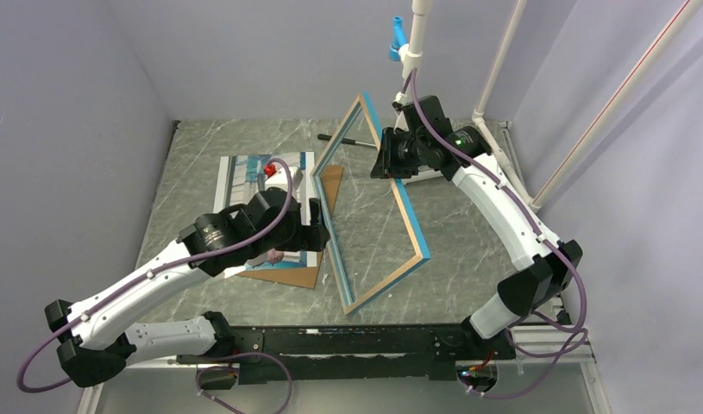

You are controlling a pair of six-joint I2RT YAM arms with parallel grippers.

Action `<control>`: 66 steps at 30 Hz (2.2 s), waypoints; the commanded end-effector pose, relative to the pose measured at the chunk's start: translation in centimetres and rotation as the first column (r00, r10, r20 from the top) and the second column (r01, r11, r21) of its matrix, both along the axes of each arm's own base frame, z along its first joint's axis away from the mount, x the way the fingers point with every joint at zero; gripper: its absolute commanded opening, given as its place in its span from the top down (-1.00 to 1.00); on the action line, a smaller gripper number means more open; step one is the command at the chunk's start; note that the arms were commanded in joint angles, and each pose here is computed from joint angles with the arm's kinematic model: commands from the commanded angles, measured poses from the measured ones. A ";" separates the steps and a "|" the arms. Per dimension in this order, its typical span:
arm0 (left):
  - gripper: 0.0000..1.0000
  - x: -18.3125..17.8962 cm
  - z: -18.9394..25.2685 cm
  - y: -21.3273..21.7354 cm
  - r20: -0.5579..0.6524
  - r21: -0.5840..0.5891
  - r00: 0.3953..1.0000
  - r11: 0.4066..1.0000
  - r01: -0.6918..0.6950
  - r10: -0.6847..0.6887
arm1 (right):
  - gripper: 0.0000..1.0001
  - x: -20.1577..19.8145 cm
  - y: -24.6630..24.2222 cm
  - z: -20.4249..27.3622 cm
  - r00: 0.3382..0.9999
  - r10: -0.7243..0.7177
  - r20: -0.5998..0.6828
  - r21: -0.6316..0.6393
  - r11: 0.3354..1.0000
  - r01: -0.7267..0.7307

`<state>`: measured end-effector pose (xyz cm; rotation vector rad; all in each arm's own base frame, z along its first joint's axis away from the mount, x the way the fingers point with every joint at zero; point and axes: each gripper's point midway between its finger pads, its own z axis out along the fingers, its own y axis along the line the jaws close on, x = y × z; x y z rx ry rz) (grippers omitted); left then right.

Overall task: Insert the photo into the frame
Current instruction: Turn over the photo frame at the center of the board.

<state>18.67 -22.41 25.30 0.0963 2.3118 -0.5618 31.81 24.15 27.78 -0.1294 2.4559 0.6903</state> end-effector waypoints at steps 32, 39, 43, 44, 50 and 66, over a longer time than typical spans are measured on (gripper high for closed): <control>-0.72 1.6 -7.7 4.9 -0.144 -0.037 0.976 0.984 -0.172 0.165 | 1.00 -7.8 -1.5 -2.9 0.997 -0.060 -0.057 0.542 0.836 0.082; -0.66 1.8 -11.1 5.0 -0.208 -0.032 0.962 0.981 -0.189 0.179 | 1.00 -7.0 -2.9 -8.0 0.989 -0.135 -0.067 0.463 0.873 0.151; -0.63 1.8 -13.7 5.4 -0.259 0.003 0.945 0.978 -0.208 0.202 | 0.83 -6.3 -3.8 -10.5 0.983 -0.173 -0.068 0.405 0.895 0.186; -0.63 1.8 -14.4 5.5 -0.273 0.013 0.940 0.978 -0.210 0.205 | 0.66 -6.1 -4.2 -11.1 0.981 -0.186 -0.063 0.381 0.903 0.196; -0.61 1.6 -17.9 5.4 -0.338 0.050 0.918 0.978 -0.201 0.206 | -0.01 -4.7 -5.2 -13.8 0.979 -0.199 -0.032 0.264 0.943 0.201; -0.08 1.0 -23.5 4.3 -0.450 0.098 0.875 0.983 -0.152 0.180 | -0.99 -5.1 -6.9 -18.3 0.976 -0.195 -0.095 0.092 0.975 0.204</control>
